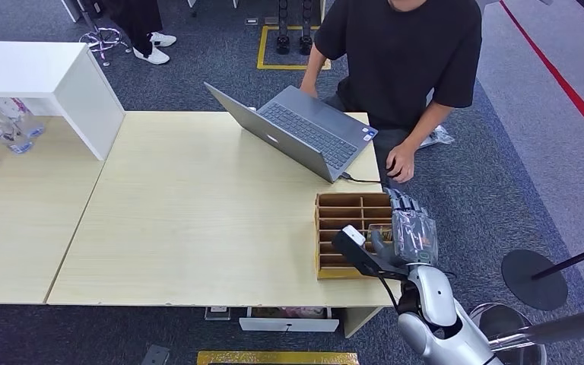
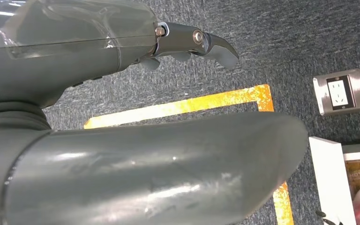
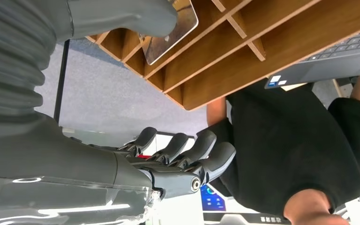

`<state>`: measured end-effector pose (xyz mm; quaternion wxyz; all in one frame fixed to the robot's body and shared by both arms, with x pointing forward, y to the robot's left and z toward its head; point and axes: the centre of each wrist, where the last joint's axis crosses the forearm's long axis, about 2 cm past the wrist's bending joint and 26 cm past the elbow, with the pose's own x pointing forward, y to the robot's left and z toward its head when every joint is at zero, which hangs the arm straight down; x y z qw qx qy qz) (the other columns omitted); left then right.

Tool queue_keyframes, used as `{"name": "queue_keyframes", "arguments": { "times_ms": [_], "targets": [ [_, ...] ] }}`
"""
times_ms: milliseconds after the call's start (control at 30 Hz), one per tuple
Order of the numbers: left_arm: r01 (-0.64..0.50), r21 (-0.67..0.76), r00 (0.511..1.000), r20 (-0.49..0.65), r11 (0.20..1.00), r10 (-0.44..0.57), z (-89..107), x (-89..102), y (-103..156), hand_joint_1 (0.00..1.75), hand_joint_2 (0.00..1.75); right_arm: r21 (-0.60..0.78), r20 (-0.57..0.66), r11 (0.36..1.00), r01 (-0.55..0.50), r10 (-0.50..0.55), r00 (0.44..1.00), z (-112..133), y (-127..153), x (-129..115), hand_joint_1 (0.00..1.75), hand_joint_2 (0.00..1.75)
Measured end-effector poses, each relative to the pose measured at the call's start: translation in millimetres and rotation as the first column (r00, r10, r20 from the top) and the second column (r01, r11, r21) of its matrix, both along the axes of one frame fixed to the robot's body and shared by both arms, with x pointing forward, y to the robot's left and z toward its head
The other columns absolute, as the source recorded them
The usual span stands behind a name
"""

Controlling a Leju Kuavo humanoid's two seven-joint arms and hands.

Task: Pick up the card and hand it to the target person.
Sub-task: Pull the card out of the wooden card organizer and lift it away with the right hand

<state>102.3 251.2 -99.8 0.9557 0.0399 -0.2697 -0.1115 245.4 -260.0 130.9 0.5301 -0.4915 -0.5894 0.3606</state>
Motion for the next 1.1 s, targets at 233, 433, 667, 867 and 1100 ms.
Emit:
{"name": "queue_keyframes", "arguments": {
  "times_ms": [233,433,667,867,1100],
  "targets": [
    [0.0,0.0,1.0,0.0,1.0,0.0,0.0,0.0,0.0,0.0,0.0,-0.016,-0.024,1.0,-0.01,0.01,1.0,-6.1,1.7,-2.4,0.45,1.75],
    [0.0,0.001,1.0,0.0,1.0,0.0,0.0,0.0,0.2,0.0,0.0,-0.024,-0.039,1.0,-0.003,0.003,0.999,-8.9,1.1,-3.0,0.5,1.75],
    [-0.001,0.003,1.0,0.002,1.0,0.001,0.0,0.2,0.3,0.0,0.0,-0.036,-0.053,0.999,-0.004,0.002,0.999,-10.5,0.9,-4.5,0.49,1.75],
    [-0.001,0.004,1.0,0.002,1.0,0.001,0.1,0.4,0.3,0.0,0.0,-0.044,-0.055,0.999,-0.005,0.002,0.999,-11.3,0.9,-5.5,0.51,1.75],
    [-0.001,0.004,1.0,0.002,1.0,0.001,0.1,0.4,0.3,0.0,0.0,-0.046,-0.055,0.999,-0.007,0.004,0.998,-11.6,1.5,-5.9,0.51,1.75]
  ]
}}
